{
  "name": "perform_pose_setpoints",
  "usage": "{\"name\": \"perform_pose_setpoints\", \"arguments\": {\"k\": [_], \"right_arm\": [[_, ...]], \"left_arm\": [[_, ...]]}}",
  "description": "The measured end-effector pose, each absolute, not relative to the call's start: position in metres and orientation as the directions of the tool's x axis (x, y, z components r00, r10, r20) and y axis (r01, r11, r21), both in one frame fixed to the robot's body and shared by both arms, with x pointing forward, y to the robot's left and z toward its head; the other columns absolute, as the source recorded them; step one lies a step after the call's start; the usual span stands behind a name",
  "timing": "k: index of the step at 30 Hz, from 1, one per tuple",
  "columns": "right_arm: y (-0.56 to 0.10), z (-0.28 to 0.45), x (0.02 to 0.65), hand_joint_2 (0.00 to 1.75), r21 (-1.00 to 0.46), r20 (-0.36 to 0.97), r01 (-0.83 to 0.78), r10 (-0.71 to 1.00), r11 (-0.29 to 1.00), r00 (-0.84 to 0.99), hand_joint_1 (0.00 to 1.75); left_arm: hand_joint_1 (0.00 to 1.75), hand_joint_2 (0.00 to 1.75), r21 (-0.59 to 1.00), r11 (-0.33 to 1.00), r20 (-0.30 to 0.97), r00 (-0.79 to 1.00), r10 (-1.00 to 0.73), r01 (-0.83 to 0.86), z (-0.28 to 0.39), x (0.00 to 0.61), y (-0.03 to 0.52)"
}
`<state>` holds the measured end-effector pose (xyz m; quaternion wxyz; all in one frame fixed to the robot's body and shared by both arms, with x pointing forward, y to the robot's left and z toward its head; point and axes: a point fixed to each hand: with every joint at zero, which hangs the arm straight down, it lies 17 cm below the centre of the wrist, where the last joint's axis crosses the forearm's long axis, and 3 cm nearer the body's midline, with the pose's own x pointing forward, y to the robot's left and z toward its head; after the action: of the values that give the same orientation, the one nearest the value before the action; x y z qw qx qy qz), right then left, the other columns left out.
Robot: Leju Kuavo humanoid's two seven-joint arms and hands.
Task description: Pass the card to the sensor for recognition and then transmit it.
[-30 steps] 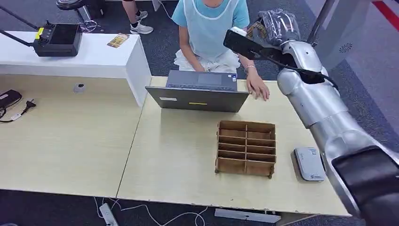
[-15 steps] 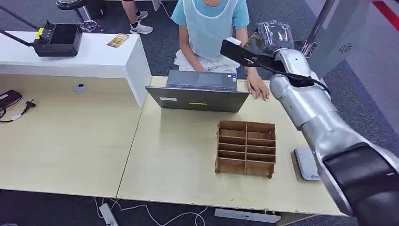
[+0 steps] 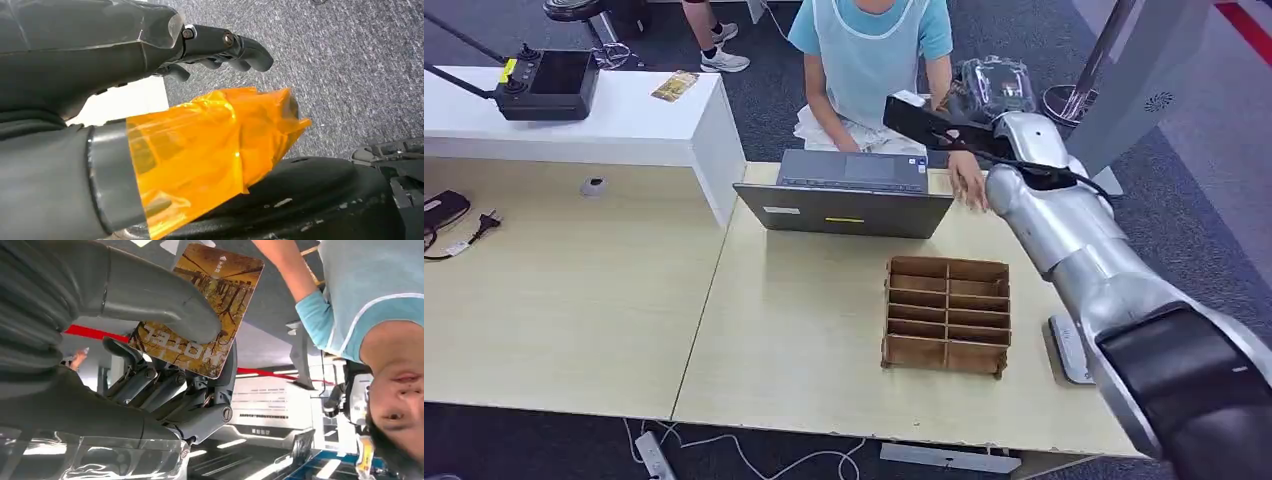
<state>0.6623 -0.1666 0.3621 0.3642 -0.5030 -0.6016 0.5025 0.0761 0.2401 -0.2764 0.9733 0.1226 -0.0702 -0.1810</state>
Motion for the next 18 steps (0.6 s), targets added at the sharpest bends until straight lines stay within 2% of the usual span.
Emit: {"name": "perform_pose_setpoints", "arguments": {"k": [18], "right_arm": [[-0.1689, 0.3653, 0.6638, 1.75, -0.97, -0.069, 0.241, 0.974, -0.015, -0.217, 1.75]], "left_arm": [[0.0, 0.0, 0.261, 0.905, 0.092, 0.925, -0.369, 0.335, -0.2764, 0.0759, 0.2396]]}}
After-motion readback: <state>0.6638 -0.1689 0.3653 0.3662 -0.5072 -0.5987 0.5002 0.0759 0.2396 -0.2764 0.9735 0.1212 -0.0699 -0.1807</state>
